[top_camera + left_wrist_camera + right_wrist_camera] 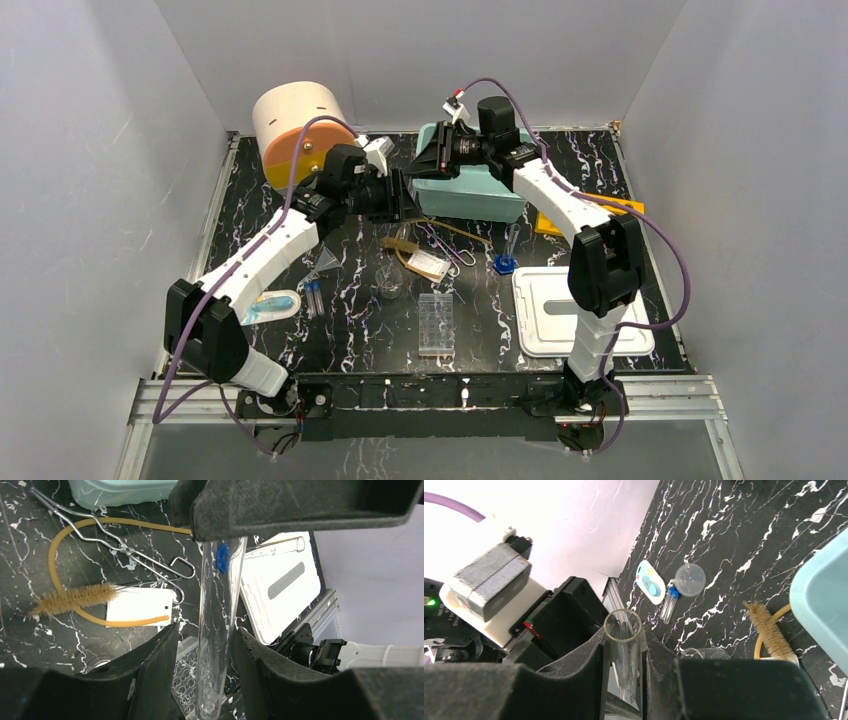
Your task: Organize the chemistry lab equipment
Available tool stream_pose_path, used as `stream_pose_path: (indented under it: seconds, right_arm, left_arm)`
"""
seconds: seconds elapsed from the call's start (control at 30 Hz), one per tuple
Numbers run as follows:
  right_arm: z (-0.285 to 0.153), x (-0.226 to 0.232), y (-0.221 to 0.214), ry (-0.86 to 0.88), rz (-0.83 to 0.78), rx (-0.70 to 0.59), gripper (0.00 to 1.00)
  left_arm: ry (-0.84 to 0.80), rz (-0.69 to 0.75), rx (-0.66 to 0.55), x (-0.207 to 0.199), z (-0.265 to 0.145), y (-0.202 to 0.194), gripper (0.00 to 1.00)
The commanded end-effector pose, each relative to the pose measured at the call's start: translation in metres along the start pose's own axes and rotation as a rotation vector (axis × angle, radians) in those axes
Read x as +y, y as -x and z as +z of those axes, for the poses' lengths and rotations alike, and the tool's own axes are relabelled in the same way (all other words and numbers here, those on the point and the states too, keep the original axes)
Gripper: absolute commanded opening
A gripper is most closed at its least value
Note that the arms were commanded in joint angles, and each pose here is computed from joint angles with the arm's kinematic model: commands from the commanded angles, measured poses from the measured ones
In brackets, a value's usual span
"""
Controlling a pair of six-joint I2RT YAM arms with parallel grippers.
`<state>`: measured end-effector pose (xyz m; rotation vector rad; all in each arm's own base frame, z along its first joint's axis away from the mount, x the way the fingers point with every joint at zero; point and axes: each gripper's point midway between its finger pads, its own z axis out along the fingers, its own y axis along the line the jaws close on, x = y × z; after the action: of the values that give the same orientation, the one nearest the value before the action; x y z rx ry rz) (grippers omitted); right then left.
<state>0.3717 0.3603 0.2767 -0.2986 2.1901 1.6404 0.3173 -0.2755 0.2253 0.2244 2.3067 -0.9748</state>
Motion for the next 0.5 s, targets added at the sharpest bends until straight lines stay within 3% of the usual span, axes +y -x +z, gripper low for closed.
stream_pose_path:
  seconds: [0.0, 0.17, 0.33, 0.47]
  right_arm:
    - [-0.019, 0.049, 0.009, 0.109, -0.103, -0.026, 0.28]
    - [-0.023, 0.048, 0.011, 0.106, -0.117, -0.036, 0.30]
    - [-0.026, 0.049, 0.014, 0.099, -0.145, -0.039, 0.35]
    - [-0.030, 0.050, 0.017, 0.081, -0.158, -0.030, 0.49]
  left_arm:
    - [-0.076, 0.030, -0.027, -0.014, 0.001, 0.014, 0.40]
    - [-0.096, 0.053, -0.066, -0.016, 0.001, 0.021, 0.31]
    - [-0.083, 0.141, -0.122, -0.012, -0.003, 0.027, 0.16]
    - [-0.090, 0.222, -0.153, -0.011, -0.008, 0.028, 0.10]
